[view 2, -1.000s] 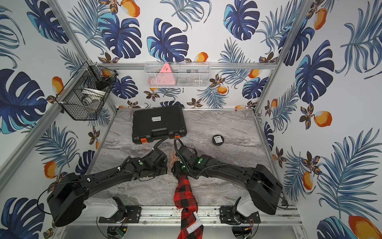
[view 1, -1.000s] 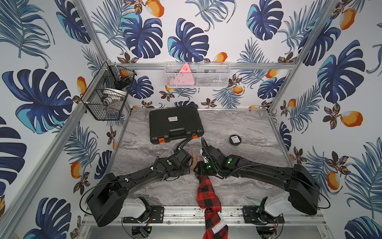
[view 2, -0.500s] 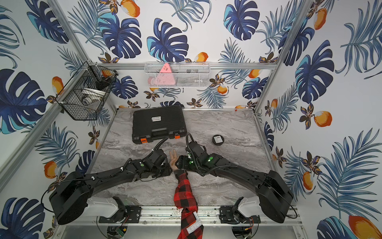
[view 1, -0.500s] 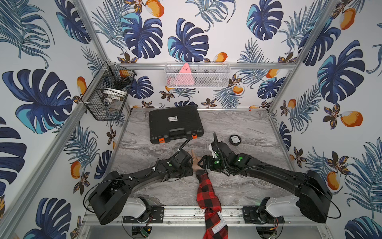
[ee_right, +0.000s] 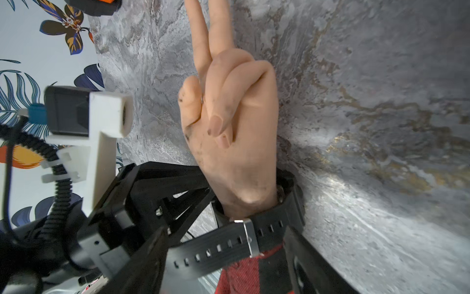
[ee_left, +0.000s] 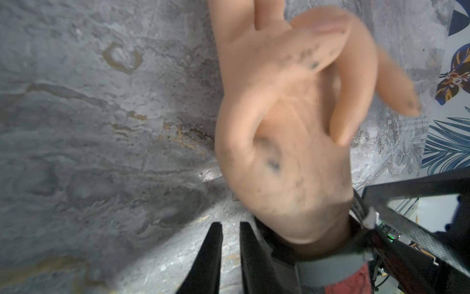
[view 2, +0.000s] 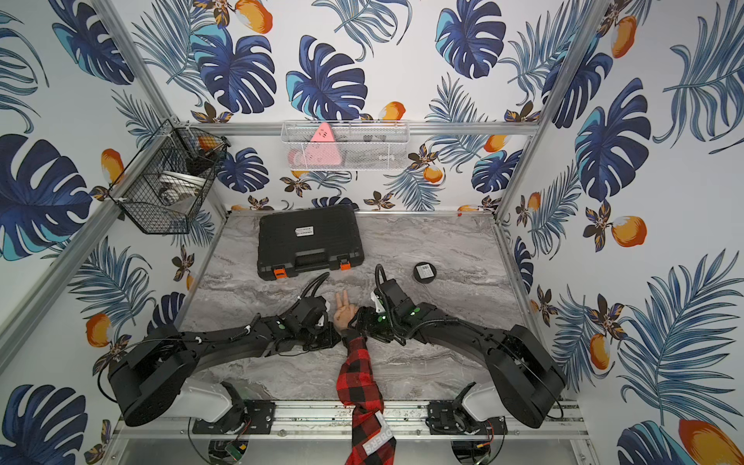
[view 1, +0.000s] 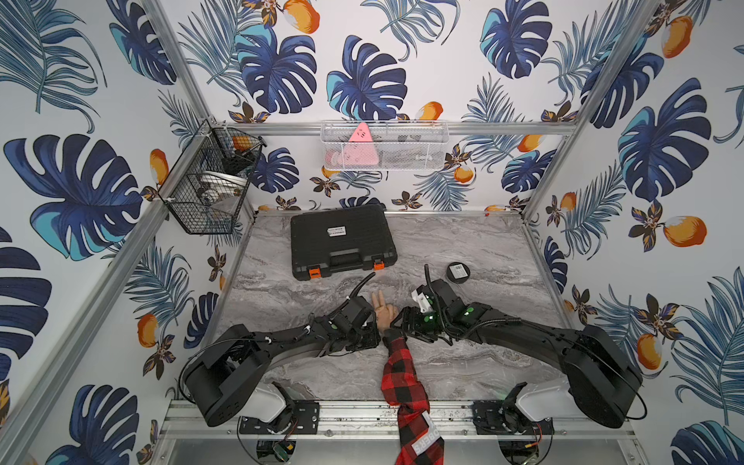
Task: Take off the watch
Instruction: Untie the watch from the hand, then take off the watch from the hand.
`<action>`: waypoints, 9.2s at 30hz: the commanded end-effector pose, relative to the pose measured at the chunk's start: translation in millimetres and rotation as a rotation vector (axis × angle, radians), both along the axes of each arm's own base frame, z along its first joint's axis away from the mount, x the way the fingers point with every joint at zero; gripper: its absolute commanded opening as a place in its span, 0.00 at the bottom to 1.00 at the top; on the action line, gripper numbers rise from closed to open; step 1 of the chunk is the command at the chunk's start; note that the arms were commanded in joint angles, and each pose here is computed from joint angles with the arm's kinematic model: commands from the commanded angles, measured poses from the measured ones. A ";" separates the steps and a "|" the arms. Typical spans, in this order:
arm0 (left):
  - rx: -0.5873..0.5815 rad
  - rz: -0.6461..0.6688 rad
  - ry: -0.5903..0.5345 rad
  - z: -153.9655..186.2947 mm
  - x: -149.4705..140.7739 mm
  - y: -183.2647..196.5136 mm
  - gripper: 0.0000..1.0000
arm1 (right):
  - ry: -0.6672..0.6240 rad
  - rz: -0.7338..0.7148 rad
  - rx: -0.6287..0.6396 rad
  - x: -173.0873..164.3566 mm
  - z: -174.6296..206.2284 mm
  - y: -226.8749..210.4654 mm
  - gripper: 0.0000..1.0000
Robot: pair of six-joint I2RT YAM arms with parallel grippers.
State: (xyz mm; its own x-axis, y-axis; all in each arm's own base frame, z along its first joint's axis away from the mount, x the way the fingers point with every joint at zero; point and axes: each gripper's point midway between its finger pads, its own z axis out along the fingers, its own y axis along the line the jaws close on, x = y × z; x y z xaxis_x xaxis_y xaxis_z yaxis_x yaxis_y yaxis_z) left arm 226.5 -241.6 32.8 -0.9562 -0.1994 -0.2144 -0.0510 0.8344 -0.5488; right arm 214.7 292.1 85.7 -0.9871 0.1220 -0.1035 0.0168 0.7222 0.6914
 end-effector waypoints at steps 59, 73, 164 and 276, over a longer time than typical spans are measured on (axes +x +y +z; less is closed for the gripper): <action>0.219 -1.087 -0.744 115.5 -5.2 -60.6 0.52 | -0.107 -0.177 -0.052 43.5 32.3 -90.7 0.71; 0.549 -1.322 -0.455 57.9 -0.2 -86.6 0.46 | -0.117 -0.354 -0.067 53.7 40.2 -159.3 0.71; 0.210 -1.194 -0.373 49.9 11.5 -72.0 0.18 | -1.260 0.160 -0.230 37.6 -11.2 -27.5 0.20; 0.069 0.009 -0.048 78.1 55.3 -24.9 0.57 | -0.438 -0.162 -0.206 10.7 44.4 -61.0 0.69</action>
